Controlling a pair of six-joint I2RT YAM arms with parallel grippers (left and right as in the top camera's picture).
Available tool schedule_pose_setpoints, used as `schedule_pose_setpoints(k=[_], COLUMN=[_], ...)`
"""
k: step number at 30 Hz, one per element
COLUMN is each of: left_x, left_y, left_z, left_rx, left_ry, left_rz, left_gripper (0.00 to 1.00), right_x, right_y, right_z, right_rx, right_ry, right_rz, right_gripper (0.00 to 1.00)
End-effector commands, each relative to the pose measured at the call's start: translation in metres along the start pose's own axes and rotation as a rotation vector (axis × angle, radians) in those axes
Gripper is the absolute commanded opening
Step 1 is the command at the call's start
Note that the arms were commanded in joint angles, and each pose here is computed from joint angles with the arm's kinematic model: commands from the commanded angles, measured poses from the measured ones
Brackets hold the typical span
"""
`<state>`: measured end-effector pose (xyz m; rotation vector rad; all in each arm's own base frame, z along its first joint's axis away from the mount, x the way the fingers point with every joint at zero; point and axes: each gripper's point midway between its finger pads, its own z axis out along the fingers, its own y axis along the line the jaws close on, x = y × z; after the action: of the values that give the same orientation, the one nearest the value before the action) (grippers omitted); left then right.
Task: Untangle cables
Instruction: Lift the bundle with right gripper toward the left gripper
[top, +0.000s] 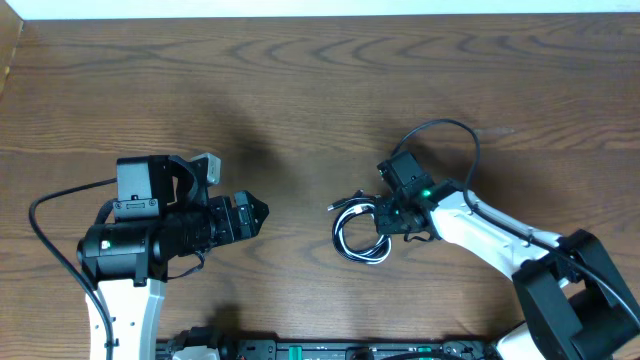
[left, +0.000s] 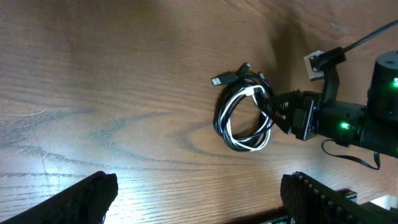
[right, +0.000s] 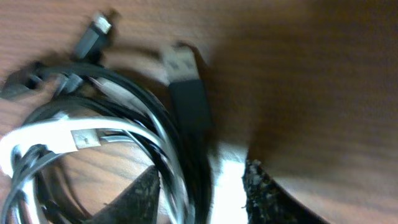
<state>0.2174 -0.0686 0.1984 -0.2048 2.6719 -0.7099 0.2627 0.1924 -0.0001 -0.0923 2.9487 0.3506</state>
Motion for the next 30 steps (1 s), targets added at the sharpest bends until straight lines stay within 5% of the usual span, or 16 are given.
schedule_pose_setpoints(k=[1, 3, 7, 9, 11, 18, 22, 24, 30], left_x=[-0.003, -0.003, -0.003, -0.002, 0.0, 0.007, 0.011, 0.009, -0.011], left_y=[-0.001, -0.001, -0.002, -0.005, -0.014, -0.074, -0.103, -0.109, -0.072], left_z=[-0.005, -0.005, -0.005, -0.005, -0.005, -0.009, -0.002, 0.005, 0.04], left_rx=[-0.006, -0.005, -0.005, 0.014, 0.069, 0.349, 0.413, 0.4, 0.118], left_ry=[-0.016, -0.016, -0.016, -0.012, -0.001, 0.018, 0.022, 0.012, 0.0], left_rz=[0.0, 0.0, 0.0, 0.001, 0.002, 0.238, 0.391, 0.441, 0.455], left_gripper=[0.9, 0.9, 0.89, 0.77, 0.48, 0.37, 0.37, 0.48, 0.56], right_x=[0.017, 0.019, 0.001, -0.018, -0.044, -0.109, -0.112, -0.113, -0.127], right_y=[-0.014, -0.014, -0.001, 0.014, 0.033, 0.086, 0.089, 0.092, 0.105], right_z=[0.02, 0.022, 0.004, -0.021, -0.058, -0.17, -0.175, -0.176, -0.208], right_rx=[0.058, 0.06, 0.031, 0.008, -0.025, -0.134, -0.141, -0.158, -0.191], right_ry=[0.071, 0.085, 0.046, 0.002, -0.072, -0.362, -0.379, -0.383, -0.466], right_rz=[-0.003, -0.001, -0.049, -0.108, -0.188, -0.348, -0.351, -0.354, -0.363], right_gripper=[0.17, 0.01, 0.01, 0.01, 0.01, 0.01, 0.01, 0.01, 0.01])
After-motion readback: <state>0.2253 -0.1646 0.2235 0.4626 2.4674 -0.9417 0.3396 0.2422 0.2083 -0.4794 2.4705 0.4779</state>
